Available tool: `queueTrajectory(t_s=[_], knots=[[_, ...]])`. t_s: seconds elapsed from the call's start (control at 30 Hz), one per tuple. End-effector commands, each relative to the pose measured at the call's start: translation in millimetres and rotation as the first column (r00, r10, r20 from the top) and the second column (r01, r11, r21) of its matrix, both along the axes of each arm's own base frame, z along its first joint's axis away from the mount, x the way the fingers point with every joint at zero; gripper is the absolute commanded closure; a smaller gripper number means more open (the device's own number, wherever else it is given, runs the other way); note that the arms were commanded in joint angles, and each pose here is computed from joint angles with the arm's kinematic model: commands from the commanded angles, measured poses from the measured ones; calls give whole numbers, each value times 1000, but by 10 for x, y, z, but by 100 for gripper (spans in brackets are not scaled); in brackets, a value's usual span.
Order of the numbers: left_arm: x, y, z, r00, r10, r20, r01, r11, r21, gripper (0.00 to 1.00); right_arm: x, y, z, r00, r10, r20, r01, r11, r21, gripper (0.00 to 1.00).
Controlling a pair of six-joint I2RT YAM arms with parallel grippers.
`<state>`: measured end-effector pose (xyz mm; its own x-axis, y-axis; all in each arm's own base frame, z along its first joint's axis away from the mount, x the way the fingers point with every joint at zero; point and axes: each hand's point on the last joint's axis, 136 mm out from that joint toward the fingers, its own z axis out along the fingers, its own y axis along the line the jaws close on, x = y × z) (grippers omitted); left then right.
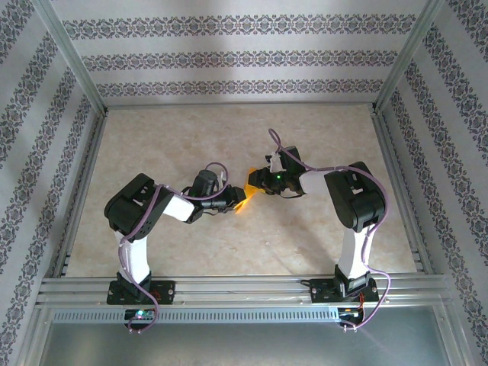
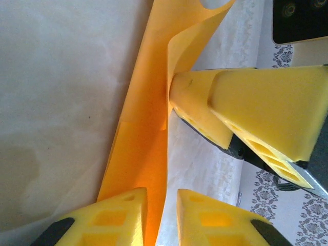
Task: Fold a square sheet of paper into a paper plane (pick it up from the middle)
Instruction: Fold the wing for the fifth time at the center of the table.
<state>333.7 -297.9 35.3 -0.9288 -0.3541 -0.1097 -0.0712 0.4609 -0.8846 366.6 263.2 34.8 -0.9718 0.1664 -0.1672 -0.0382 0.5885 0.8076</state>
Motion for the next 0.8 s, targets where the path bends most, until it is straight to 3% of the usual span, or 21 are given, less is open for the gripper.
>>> queueTrajectory(t_s=[0.0, 0.43, 0.77], knots=[[2, 118, -42, 1000, 19, -3, -19, 999, 36, 78, 18, -133, -317, 997, -62, -45, 56, 992, -112, 56], [2, 210, 90, 998, 17, 57, -23, 993, 113, 75, 18, -221, -454, 989, -110, -94, 92, 980, -178, 56], [-8, 121, 140, 989, -102, 107, 74, 967, 245, 70, 18, -236, -482, 987, -121, -110, 99, 977, -187, 56]])
